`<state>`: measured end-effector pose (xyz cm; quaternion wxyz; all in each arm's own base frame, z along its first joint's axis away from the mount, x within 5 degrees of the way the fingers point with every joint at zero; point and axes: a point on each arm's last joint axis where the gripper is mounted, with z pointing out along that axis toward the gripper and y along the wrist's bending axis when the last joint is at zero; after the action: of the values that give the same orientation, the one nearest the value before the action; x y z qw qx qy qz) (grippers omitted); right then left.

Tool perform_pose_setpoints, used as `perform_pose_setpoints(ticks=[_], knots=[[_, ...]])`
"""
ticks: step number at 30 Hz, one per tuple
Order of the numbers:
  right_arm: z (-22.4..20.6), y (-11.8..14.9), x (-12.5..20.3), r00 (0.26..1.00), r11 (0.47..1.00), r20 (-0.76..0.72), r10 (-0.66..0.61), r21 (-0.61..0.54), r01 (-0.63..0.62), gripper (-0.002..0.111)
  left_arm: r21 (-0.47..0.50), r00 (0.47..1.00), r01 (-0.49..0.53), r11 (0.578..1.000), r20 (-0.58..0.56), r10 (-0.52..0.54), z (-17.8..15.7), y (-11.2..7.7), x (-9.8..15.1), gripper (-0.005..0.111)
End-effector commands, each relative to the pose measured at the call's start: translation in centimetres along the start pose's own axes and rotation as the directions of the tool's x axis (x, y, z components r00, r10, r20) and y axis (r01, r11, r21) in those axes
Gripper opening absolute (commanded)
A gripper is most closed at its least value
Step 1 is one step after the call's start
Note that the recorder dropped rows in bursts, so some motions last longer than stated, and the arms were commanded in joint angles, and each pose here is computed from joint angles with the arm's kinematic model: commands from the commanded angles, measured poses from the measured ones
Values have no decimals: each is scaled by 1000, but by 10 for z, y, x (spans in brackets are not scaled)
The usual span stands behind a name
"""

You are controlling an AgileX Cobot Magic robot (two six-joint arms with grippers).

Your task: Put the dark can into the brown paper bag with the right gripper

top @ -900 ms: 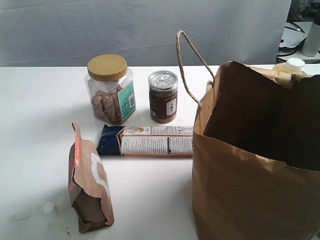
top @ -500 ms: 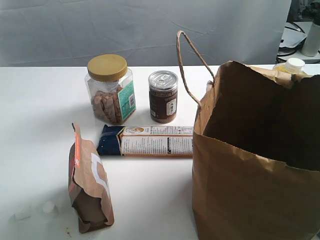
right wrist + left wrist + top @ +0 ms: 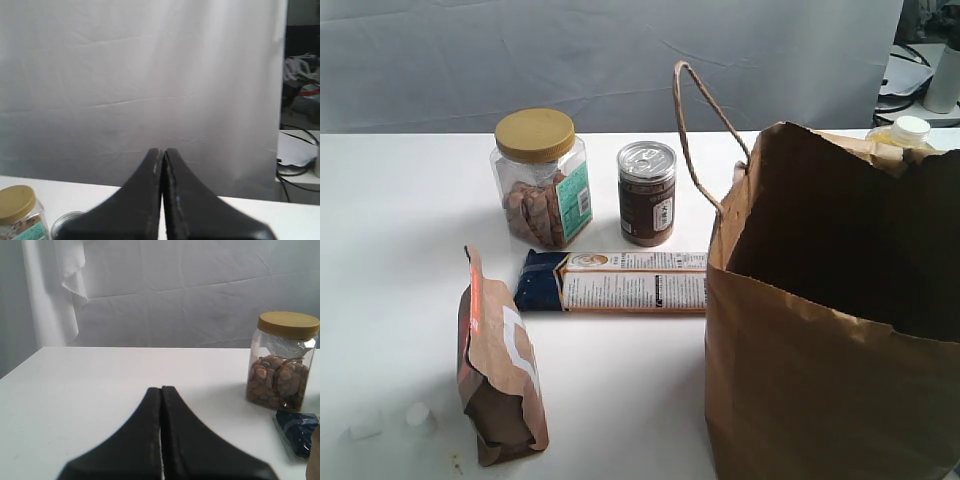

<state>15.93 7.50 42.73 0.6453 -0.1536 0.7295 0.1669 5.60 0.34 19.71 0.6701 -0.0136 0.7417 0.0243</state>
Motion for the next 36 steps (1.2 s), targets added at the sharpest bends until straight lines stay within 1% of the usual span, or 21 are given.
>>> perform_pose_setpoints(ticks=[1,2,3,6,8,10,13,14,17,19,21,23,25,28,31,33,36], knots=[[80,25,-29,979,994,-182,-91,-73,79,0,6,1000,0,1000,7,0,0,0,0,0],[98,32,-35,971,993,-215,-100,-85,84,0,6,1000,0,1000,7,0,0,0,0,0],[122,40,-33,952,992,-286,-106,-100,80,0,6,1000,0,1000,7,0,0,0,0,0],[159,54,-36,922,991,-374,-99,-123,56,0,6,1000,0,1000,7,0,0,0,0,0],[184,60,-33,889,990,-450,-82,-137,22,0,6,1000,0,1000,7,0,0,0,0,0],[209,66,-22,847,989,-526,-70,-148,-11,0,6,1000,0,1000,7,0,0,0,0,0],[231,75,-21,807,982,-589,-49,-177,-69,0,6,1000,0,1000,7,0,0,0,0,0],[243,78,-15,785,979,-617,-47,-185,-87,0,6,1000,0,1000,7,0,0,0,0,0],[260,86,-11,750,967,-660,-45,-218,-134,0,6,1000,0,1000,7,0,0,0,0,0],[276,91,-6,759,959,-651,-31,-232,-160,1,6,1000,0,1000,7,0,0,0,0,0],[286,99,-1,768,953,-640,-35,-253,-168,7,6,1000,0,1000,7,0,0,0,0,0],[292,107,4,766,938,-643,-24,-279,-205,16,6,1000,0,1000,7,0,0,0,0,0],[297,117,11,762,933,-647,-36,-295,-206,26,6,1000,0,1000,7,0,0,0,0,0],[305,121,24,743,940,-668,-38,-276,-200,43,6,1000,0,1000,7,0,0,0,0,0],[311,123,34,722,950,-692,-5,-230,-213,60,6,1000,0,1000,7,0,0,0,0,0],[314,129,43,709,948,-705,-9,-231,-218,66,6,1000,0,1000,7,0,0,0,0,0],[318,135,53,689,947,-724,-1,-222,-232,67,6,1000,0,1000,7,0,0,0,0,0]])
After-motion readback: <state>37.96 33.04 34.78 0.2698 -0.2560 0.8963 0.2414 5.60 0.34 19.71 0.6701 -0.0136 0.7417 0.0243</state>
